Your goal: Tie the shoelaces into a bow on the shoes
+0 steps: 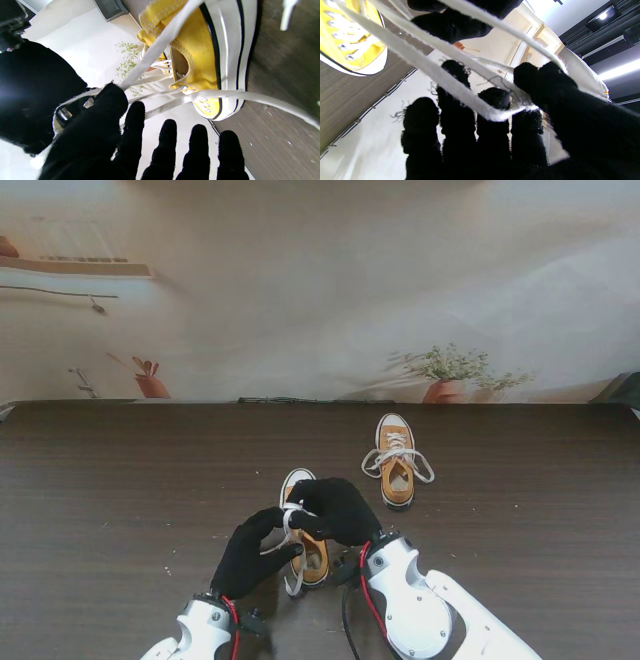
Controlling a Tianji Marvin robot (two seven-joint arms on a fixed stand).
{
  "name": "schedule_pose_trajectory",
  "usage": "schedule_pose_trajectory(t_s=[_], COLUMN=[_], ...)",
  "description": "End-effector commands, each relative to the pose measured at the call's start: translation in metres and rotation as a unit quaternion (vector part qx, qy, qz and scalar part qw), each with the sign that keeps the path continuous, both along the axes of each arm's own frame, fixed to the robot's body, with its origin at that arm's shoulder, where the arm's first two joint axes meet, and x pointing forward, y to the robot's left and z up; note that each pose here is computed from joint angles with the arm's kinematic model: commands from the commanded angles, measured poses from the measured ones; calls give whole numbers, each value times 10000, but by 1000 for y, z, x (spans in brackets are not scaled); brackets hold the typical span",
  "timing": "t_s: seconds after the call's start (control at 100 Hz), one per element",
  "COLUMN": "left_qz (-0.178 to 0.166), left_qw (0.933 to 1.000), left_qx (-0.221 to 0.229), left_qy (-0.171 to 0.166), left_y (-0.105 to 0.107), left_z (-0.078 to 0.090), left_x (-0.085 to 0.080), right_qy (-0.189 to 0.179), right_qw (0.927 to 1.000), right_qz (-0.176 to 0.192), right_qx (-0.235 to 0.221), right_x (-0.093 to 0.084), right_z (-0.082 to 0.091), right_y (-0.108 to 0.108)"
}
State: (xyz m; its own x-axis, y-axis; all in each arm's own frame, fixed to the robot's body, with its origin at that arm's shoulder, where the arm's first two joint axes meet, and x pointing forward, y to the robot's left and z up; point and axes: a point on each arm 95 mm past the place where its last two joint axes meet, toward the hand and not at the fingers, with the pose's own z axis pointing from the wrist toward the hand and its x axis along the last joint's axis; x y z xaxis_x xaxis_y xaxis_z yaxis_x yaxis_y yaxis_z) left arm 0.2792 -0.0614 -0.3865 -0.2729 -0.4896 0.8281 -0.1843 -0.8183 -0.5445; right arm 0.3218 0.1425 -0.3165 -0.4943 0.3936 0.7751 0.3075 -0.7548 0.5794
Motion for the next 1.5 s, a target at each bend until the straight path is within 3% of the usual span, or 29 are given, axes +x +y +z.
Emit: schedule_pose_trajectory(t_s=[0.0, 0.74, 0.96, 1.28, 1.49], left_qz=[-62, 136, 129, 467, 331], left_qw=[10000, 9995, 9995, 9985, 9990], left_qx=[12, -220, -280, -254, -310], left_qy=[38, -164, -103, -103, 37], left_y=[-6, -17, -18, -10, -7], left_z=[0, 0, -1, 1, 2], left_x=[1, 5, 4, 3, 1], right_qy=[-8, -9, 8, 42, 50], right_qw=[10000, 9999, 9999, 10000, 9999], right_qz=[70, 124, 107, 89, 89], right_qx=[-22, -19, -16, -12, -11], right_x=[-4, -7, -8, -9, -9], right_z=[-1, -3, -2, -3, -3], right_y=[1, 2, 2, 1, 1])
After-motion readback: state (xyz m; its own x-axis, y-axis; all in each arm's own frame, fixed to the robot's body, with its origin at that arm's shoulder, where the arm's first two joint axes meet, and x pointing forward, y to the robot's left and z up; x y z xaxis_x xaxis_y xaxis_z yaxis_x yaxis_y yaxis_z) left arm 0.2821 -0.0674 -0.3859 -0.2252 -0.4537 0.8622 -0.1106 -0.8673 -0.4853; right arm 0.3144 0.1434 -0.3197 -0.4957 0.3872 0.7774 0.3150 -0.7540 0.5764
